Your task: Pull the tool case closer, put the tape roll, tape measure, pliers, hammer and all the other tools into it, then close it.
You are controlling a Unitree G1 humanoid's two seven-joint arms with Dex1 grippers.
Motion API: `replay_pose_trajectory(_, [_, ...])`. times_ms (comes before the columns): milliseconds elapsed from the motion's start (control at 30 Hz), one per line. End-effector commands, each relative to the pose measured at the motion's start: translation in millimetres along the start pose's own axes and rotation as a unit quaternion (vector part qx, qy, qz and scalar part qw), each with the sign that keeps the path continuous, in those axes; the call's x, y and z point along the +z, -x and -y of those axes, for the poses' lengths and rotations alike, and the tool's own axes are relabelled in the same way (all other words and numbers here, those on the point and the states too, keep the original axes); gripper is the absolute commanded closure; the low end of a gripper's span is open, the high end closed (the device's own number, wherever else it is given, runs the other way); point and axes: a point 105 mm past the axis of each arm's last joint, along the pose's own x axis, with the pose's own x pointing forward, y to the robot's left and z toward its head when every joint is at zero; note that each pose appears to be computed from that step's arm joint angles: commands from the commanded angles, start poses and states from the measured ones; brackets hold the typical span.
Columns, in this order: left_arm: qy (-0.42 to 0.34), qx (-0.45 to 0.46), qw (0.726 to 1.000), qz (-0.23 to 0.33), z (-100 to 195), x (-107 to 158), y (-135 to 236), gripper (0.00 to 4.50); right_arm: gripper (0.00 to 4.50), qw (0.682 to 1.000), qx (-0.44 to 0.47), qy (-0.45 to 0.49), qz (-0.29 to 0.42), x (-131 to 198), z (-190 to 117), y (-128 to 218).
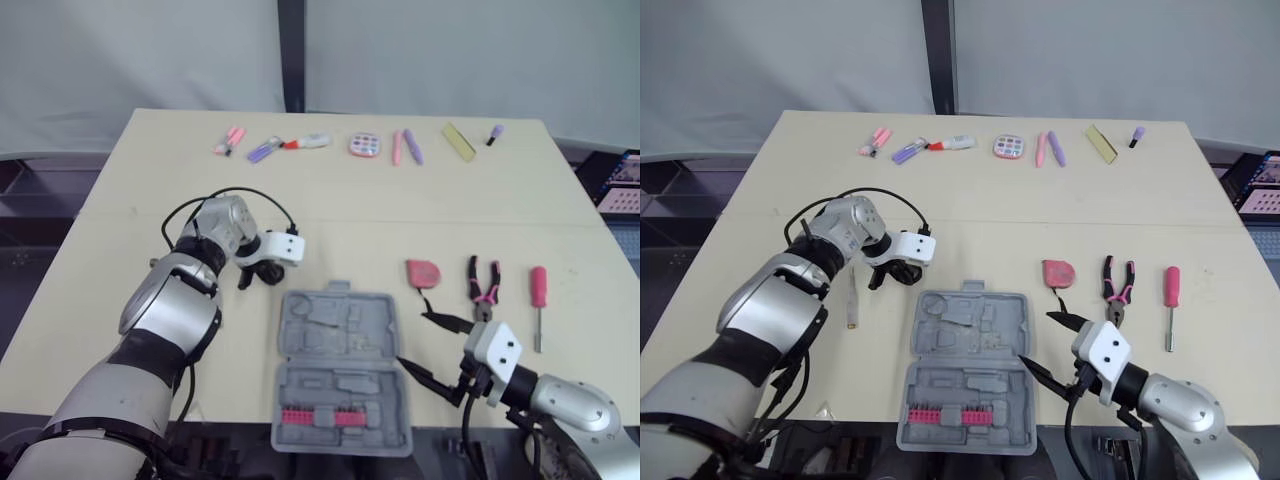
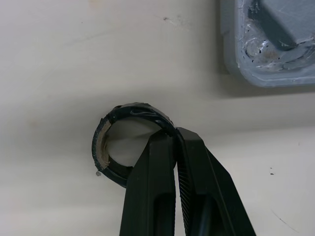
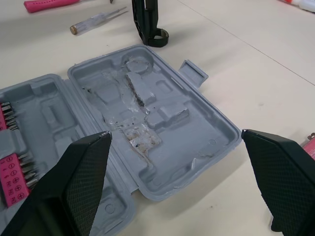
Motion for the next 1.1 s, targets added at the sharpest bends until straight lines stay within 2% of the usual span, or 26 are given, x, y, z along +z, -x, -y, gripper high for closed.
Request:
replay_pose_trajectory(33, [0.001, -0.003, 1.000, -0.008, 3, -8, -2, 4.45, 0.00, 1.000, -0.009, 0.008, 0.025, 12, 2, 4])
replay_pose_trajectory(367, [0.005, 0.001, 1.000, -0.003, 2, -11, 4, 4.45, 0.00, 0.999, -0.011, 0.003, 0.030, 10, 1, 2])
replay_pose_trajectory(533, [0.029, 0.019, 0.998, 0.056, -6, -15, 41, 4.45, 0.00, 0.999, -0.019, 0.007, 0.028, 10, 5, 3])
replay_pose_trajectory(733, [0.052, 0.002, 0.990, 0.129, 0, -17, 71, 4.45, 0.00, 0.999, -0.022, 0.005, 0.033, 10, 2, 1])
replay_pose_trajectory(900, [0.040, -0.026, 0.971, 0.236, 24, -11, 97, 4.45, 0.00, 0.999, -0.021, 0.001, 0.034, 10, -5, 2])
replay_pose_trajectory(1000, [0.016, -0.026, 0.972, 0.234, 41, -17, 95, 4.45, 0.00, 0.999, -0.020, -0.003, 0.031, 7, -9, 5])
replay_pose_trajectory(1100, [0.024, -0.042, 0.952, 0.301, 57, -5, 97, 4.45, 0.00, 0.999, -0.024, -0.004, 0.026, 4, -11, 7])
